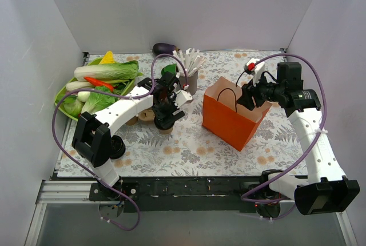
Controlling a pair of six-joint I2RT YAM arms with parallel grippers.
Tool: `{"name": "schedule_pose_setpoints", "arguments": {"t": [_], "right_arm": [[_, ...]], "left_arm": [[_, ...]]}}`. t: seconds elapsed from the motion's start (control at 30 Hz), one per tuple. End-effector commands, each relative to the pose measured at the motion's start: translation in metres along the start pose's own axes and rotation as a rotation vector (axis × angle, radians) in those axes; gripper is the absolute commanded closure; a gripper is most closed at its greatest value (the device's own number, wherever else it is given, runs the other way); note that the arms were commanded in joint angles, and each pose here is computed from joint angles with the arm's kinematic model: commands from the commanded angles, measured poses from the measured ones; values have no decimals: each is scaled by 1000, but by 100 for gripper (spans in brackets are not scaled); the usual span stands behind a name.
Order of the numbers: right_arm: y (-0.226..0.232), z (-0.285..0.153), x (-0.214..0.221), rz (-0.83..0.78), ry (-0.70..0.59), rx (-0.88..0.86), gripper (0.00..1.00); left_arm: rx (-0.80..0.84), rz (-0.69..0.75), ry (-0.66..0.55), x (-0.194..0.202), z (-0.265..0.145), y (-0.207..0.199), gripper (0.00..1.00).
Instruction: Pack the takeout coffee
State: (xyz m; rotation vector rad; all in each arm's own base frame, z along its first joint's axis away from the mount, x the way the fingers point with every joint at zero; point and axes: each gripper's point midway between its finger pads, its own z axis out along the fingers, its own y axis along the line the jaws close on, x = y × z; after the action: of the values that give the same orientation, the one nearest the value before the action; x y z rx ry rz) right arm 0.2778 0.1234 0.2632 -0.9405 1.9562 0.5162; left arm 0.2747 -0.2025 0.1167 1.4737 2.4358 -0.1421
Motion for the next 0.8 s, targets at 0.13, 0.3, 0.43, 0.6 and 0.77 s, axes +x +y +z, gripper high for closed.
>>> {"name": "schedule_pose_setpoints", "arguments": {"t": [0.13,0.3,0.43,0.6,0.77], "right_arm": [[-3,-2,-15,-13,-33,-6,39],[-3,0,-15,-5,-36,-9,39],[-2,0,-15,-2,-35,-12,39],[-2,0,-13,-2,-35,-11,39],[-1,-1,-12,0,-37,-8,39]], "left_arm": [[-45,9,-96,-17,-25,6,2],[-27,2,-99,-16,-22,2,2],[-40,3,-105,-20,-24,5,5],[-15,7,-93,-17,-22,1,15],[-1,10,-66,-9,-15,-3,25]]}}
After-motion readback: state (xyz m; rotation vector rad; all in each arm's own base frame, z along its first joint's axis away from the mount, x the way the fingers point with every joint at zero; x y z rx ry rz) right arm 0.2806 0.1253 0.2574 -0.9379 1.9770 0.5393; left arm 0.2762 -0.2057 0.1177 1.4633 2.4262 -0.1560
